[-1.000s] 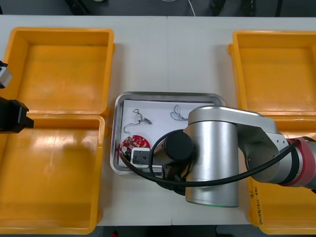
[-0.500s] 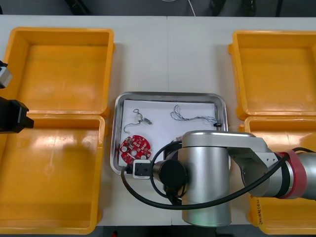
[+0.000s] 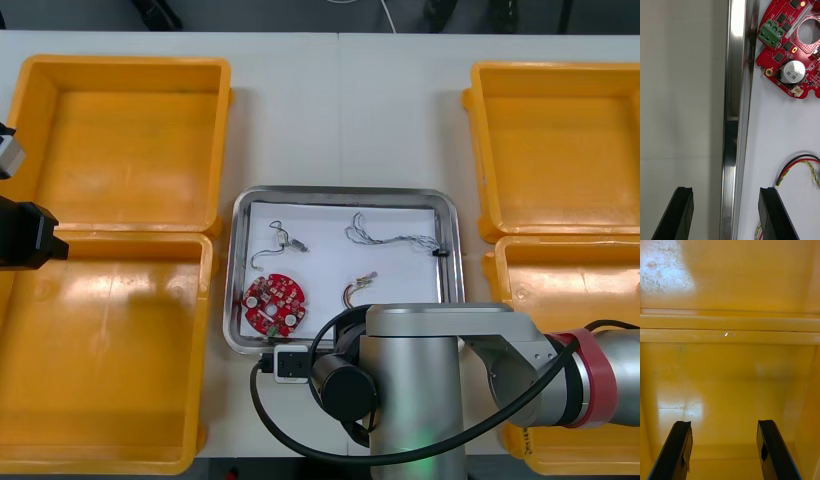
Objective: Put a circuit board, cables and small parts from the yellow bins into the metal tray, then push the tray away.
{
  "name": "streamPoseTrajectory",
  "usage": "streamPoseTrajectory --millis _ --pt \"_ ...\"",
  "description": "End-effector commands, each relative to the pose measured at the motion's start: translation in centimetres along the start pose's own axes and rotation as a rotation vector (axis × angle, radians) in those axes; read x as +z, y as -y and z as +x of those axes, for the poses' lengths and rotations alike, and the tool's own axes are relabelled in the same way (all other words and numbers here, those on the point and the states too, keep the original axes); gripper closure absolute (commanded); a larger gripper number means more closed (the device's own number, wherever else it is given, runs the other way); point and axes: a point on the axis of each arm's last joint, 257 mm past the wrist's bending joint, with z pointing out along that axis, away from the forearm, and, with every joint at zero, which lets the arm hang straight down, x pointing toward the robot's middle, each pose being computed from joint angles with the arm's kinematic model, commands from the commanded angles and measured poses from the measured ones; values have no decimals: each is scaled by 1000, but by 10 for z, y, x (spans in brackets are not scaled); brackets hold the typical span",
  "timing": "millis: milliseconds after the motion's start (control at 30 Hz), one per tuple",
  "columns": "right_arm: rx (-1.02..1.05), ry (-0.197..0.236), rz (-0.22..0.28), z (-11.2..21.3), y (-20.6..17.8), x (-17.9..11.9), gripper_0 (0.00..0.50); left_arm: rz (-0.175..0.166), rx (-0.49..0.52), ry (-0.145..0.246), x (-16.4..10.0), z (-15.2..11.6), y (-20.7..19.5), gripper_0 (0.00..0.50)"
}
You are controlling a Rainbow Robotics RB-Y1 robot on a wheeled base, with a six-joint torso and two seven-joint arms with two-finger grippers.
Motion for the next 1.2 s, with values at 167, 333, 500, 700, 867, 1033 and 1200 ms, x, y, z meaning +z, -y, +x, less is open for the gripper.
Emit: streamPoseTrajectory --millis 167,333,500,700,867,1033,1200 --pt "-33 4 -12 -11 -15 10 0 -42 84 24 -14 -3 -13 0" --pt "-27 7 -14 -20 -17 14 0 -42 84 24 -14 -3 -13 0" --pt "-36 8 6 -23 -17 15 0 -42 84 24 -14 -3 -13 0" --pt "-41 7 12 -22 -18 16 0 -42 84 24 -14 -3 -13 0" --pt "-34 -2 15 -19 -18 20 0 -42 84 24 -14 -3 -13 0" --pt "-38 1 24 -20 -17 21 0 -42 84 24 -14 -3 -13 0" --pt "-35 7 26 -23 -17 21 0 -42 84 24 -14 -3 -13 0"
